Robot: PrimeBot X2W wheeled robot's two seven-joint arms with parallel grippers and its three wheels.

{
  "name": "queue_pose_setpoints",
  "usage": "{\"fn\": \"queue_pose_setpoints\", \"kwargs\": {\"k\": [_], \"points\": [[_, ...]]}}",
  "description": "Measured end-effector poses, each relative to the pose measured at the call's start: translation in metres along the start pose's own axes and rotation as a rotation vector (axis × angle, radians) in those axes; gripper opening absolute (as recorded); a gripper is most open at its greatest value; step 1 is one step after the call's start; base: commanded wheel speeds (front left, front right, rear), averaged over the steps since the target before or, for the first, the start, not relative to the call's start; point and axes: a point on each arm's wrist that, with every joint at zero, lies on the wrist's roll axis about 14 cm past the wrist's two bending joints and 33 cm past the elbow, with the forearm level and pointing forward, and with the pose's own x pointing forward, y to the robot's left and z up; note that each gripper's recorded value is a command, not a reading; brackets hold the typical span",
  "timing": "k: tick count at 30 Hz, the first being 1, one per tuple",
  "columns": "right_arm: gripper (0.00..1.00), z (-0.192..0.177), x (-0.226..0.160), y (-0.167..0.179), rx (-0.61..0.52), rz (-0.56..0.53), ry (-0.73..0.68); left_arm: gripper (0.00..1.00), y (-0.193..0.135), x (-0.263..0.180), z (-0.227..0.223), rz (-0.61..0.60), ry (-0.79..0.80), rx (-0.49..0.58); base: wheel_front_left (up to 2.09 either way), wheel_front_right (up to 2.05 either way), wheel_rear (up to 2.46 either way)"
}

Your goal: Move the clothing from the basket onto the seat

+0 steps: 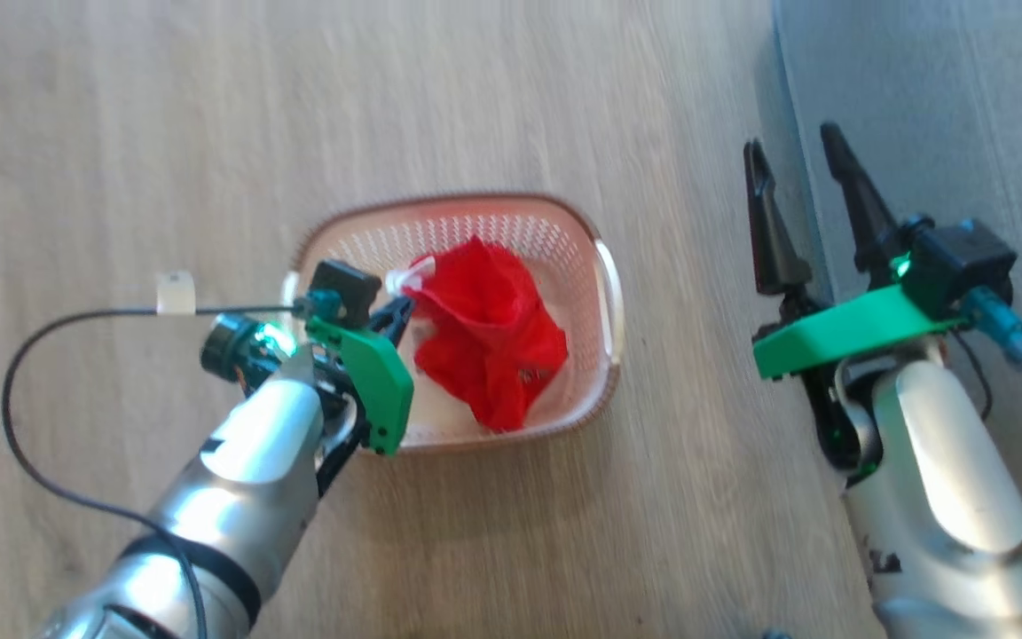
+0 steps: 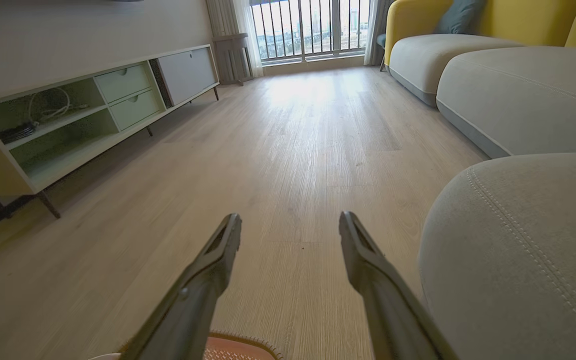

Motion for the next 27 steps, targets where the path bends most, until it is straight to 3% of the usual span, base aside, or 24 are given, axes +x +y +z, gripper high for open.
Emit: {"fn": "queue_pose_setpoints", "kwargs": {"k": [11,27], "points": [[1.0,0.024,-0.027,0.032,0.016,0.062,-0.036,0.0,0.0,-0.059,0.072,0.095,-0.235,-0.014,0.0,0.0,0.0],[1.0,0.047,-0.056,0.053,0.023,0.108,-0.081,0.0,0.001,-0.128,0.17,0.174,-0.539,0.063,0.0,0.0,0.0]]}}
